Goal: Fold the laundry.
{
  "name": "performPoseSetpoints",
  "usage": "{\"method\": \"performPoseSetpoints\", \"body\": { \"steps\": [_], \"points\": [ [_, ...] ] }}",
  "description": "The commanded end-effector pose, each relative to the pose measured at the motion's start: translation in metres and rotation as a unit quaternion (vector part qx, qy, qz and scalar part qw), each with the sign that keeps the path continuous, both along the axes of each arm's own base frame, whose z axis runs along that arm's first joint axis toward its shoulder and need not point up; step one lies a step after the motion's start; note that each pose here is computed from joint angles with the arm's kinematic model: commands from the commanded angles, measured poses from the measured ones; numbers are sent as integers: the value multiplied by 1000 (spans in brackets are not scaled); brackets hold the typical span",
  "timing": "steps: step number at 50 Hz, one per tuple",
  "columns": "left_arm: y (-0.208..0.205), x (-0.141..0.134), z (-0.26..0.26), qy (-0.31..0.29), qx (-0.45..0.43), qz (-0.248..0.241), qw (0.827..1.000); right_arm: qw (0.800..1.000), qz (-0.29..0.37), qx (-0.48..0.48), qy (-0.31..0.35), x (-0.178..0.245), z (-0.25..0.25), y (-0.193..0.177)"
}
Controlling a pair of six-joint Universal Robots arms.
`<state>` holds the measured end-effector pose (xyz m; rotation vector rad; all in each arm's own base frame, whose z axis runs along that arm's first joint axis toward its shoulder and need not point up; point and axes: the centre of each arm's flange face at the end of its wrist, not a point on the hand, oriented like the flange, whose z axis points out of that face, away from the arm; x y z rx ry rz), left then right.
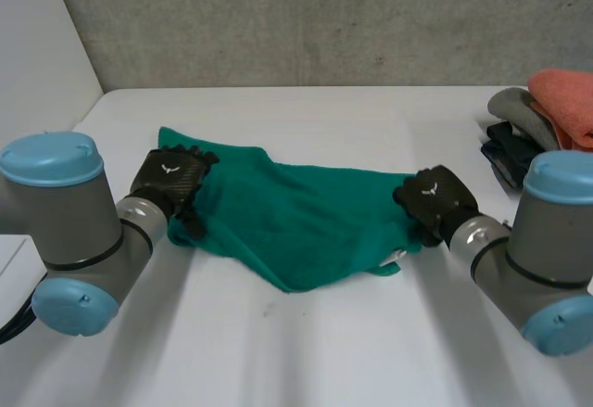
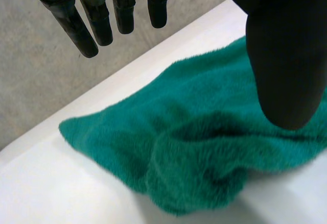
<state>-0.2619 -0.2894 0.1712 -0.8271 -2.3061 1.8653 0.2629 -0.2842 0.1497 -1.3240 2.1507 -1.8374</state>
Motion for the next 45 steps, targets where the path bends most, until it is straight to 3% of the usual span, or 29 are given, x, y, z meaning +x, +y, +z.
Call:
{"method": "performPoseSetpoints", "body": {
  "steps": [1,6,11,16,23,31,39,45],
  "points": [
    [3,-6,5,-2,-11,-11,1000,999,-8,-16,-38,11,8,-35],
    [4,-7,8,-1,-16,-13,1000,997,-33,-47,-42,15,1,-84],
    [5,-6,12,2,-21,-11,1000,995,-60,-73,-14,18,-3,-109],
    [4,-3,18,5,-27,-7,1000,985,-131,-110,1,14,12,-121],
    [0,5,30,12,-39,5,999,986,-145,-77,-27,11,52,-90],
    [-7,24,43,12,-40,35,998,996,-66,58,-27,12,77,-11],
    [-14,44,29,-11,22,52,998,977,-38,202,-58,23,45,33],
    [-18,51,5,-57,81,43,994,983,-17,174,-54,41,5,30]
  ]
}}
